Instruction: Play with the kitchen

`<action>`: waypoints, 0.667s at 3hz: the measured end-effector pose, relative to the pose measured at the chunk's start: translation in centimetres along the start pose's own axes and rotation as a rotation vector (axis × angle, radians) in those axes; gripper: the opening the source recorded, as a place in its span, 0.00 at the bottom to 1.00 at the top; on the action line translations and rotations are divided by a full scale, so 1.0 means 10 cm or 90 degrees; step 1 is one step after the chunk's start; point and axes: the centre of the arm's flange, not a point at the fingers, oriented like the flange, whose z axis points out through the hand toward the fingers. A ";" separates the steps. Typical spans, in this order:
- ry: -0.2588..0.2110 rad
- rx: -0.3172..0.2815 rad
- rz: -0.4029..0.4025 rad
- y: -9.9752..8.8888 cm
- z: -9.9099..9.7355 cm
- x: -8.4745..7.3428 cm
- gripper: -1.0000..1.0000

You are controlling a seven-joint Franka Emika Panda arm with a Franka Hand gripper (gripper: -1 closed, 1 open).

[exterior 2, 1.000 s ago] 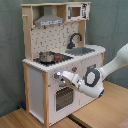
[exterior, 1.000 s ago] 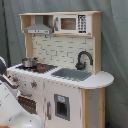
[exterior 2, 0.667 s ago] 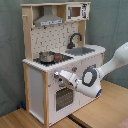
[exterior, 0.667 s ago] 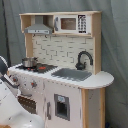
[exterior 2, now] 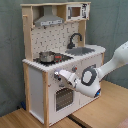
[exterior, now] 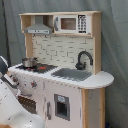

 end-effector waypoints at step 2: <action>-0.045 0.003 0.025 -0.02 -0.01 -0.04 0.00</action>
